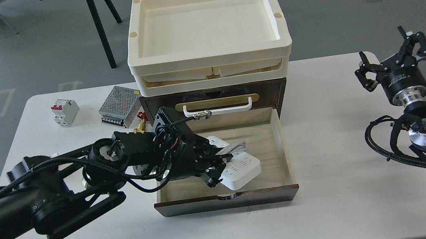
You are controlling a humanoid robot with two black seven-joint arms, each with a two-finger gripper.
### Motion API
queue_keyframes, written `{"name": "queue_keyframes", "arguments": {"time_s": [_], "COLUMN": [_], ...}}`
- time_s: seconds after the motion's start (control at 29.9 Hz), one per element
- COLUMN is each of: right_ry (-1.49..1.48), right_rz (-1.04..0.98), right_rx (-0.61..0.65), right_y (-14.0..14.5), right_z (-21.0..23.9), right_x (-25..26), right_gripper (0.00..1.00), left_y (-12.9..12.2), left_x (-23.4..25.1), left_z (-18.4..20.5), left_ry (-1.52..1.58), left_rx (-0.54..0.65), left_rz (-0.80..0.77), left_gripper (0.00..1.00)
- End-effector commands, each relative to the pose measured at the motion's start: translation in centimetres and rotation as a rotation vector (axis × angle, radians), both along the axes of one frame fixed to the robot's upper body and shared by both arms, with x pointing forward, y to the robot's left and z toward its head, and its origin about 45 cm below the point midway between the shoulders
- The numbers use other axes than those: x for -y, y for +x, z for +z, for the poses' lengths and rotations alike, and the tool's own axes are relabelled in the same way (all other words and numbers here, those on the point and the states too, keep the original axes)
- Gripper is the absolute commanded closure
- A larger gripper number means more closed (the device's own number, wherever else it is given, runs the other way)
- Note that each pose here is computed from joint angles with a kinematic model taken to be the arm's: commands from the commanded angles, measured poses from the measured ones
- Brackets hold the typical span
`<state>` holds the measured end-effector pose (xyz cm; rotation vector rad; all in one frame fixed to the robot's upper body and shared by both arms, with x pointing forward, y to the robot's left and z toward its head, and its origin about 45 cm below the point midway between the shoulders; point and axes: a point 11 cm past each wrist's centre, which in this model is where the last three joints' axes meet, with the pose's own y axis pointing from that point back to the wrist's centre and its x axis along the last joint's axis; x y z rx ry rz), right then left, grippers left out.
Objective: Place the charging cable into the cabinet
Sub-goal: 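Open the left gripper and release the power strip in the drawer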
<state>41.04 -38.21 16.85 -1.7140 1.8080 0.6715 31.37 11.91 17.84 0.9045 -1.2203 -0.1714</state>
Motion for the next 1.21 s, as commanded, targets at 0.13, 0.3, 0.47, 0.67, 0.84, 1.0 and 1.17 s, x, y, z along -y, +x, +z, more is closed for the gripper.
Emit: {"name": "queue_keyframes", "arguments": {"time_s": [0.13,0.3,0.47,0.67,0.84,1.0,1.17], "right_ry": [0.001,0.0,0.0,0.0,0.0,0.0,0.001], "right_rz": [0.001,0.0,0.0,0.0,0.0,0.0,0.001], "right_rx": [-0.001,-0.001,-0.001,-0.001,-0.001,-0.001,0.0], "right_y": [0.0,0.0,0.0,0.0,0.0,0.0,0.0], "right_z": [0.0,-0.1,-0.1,-0.1,-0.1,-0.1,0.0], "right_x": [0.0,0.0,0.0,0.0,0.0,0.0,0.0], "right_gripper": [0.0,0.0,0.0,0.0,0.0,0.0,0.0], "left_y": [1.0,2.0,2.1,2.0,0.8,1.5,3.4], "left_x": [0.0,-0.5,0.5,0.8,2.1,4.6,4.9], "left_z": [-0.5,-2.2,-2.1,-1.6,0.0,6.1,13.5], "left_ry": [0.008,0.055,0.033,-0.002,-0.099,-0.504,-0.98], "left_rx": [0.014,0.024,0.028,0.04,0.016,-0.15,-0.487], "left_rz": [0.047,0.135,0.144,0.131,0.087,0.172,0.282], "left_gripper": [0.95,0.92,0.78,0.42,0.19,0.14,0.01]}}
